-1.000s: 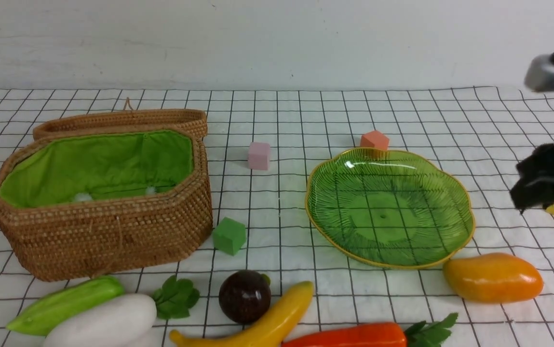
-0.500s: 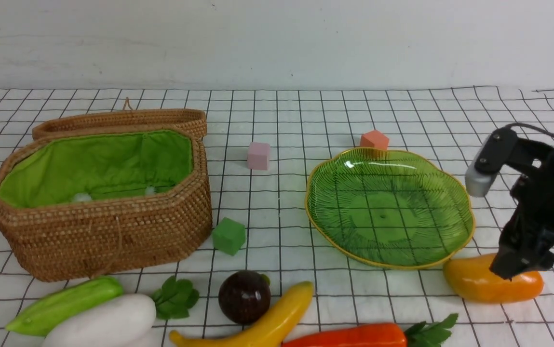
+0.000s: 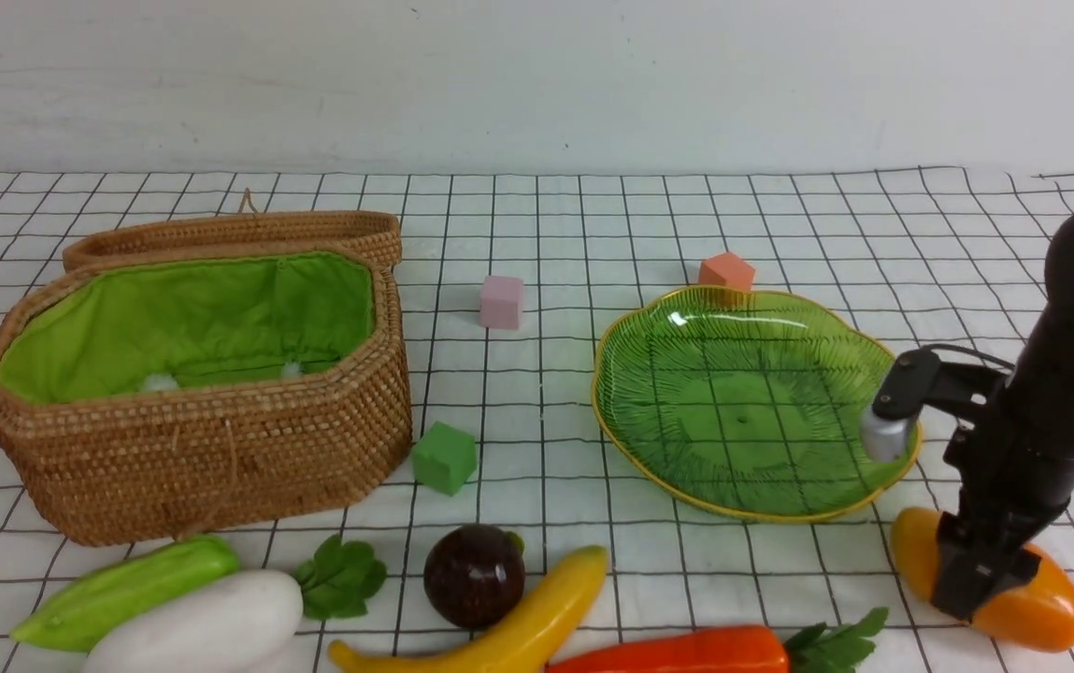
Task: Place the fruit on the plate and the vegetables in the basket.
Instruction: Use the right arm to grab a mango and put it into the right plate, then use the right arm to grab a carrot and put it into the left basket
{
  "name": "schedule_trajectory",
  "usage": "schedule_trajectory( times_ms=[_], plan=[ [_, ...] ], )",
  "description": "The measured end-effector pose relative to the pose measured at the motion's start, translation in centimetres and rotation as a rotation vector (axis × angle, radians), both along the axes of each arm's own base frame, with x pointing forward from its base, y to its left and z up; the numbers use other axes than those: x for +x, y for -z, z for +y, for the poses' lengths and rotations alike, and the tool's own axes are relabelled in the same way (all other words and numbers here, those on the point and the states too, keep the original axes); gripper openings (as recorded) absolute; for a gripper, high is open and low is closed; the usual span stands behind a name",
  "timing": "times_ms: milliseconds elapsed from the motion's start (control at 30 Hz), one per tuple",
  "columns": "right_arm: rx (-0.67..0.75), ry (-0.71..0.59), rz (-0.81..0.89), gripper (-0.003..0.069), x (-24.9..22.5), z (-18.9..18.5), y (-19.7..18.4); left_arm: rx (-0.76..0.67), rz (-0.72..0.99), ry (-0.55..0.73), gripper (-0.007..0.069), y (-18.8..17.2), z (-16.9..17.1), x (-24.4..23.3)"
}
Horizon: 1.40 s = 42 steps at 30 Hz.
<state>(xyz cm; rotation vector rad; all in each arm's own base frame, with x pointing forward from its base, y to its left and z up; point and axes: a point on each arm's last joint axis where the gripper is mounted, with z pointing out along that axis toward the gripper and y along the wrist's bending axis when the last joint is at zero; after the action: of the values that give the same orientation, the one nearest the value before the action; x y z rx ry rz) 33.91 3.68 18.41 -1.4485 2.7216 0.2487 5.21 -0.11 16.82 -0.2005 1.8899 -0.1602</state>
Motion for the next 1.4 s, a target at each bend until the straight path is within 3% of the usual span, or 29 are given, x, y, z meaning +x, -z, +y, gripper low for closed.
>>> schedule_trajectory(
  times_ms=[233, 300, 333, 433, 600, 700, 833, 967, 1033, 1133, 1300, 1400],
  plan=[
    [0.061, 0.031, -0.081, 0.0582, -0.5, 0.5, -6.5, 0.000, 0.000, 0.000, 0.0239, 0.0, 0.0, 0.0],
    [0.178, 0.095, -0.157, 0.0582, 0.1, 1.4, -9.8, 0.000, 0.000, 0.000, 0.0239, 0.0, 0.0, 0.0],
    [0.179, 0.098, -0.162, 0.0582, 0.2, 1.4, -9.9, 0.000, 0.000, 0.000, 0.0239, 0.0, 0.0, 0.0],
    [0.397, 0.233, -0.310, 0.0582, 2.1, 3.0, -12.0, 0.000, 0.000, 0.000, 0.0239, 0.0, 0.0, 0.0],
    [0.576, 0.466, -0.458, 0.0582, 6.2, 3.5, -10.6, 0.000, 0.000, 0.000, 0.0239, 0.0, 0.0, 0.0],
    [0.558, 0.557, -0.466, 0.0582, 8.3, 3.3, -7.4, 0.000, 0.000, 0.000, 0.0239, 0.0, 0.0, 0.0],
    [0.535, 0.584, -0.419, 0.0582, 9.2, 3.2, -4.6, 0.000, 0.000, 0.000, 0.0239, 0.0, 0.0, 0.0],
    [0.529, 0.589, -0.399, 0.0619, 9.4, 3.3, -3.7, 0.000, 0.000, 0.000, 0.0239, 0.0, 0.0, 0.0],
    [0.531, 0.583, -0.401, 0.0666, 9.3, 3.3, -4.1, 0.000, 0.000, 0.000, 0.0239, 0.0, 0.0, 0.0],
    [0.512, 0.534, -0.417, 0.0679, 8.6, 3.2, -5.4, 0.000, 0.000, 0.000, 0.0239, 0.0, 0.0, 0.0],
    [0.478, 0.402, -0.410, 0.0647, 5.9, 3.2, -9.4, 0.000, 0.000, 0.000, 0.0239, 0.0, 0.0, 0.0],
    [0.484, 0.214, -0.321, 0.0596, 0.9, 4.3, -14.1, 0.000, 0.000, 0.000, 0.0239, 0.0, 0.0, 0.0]
  ],
)
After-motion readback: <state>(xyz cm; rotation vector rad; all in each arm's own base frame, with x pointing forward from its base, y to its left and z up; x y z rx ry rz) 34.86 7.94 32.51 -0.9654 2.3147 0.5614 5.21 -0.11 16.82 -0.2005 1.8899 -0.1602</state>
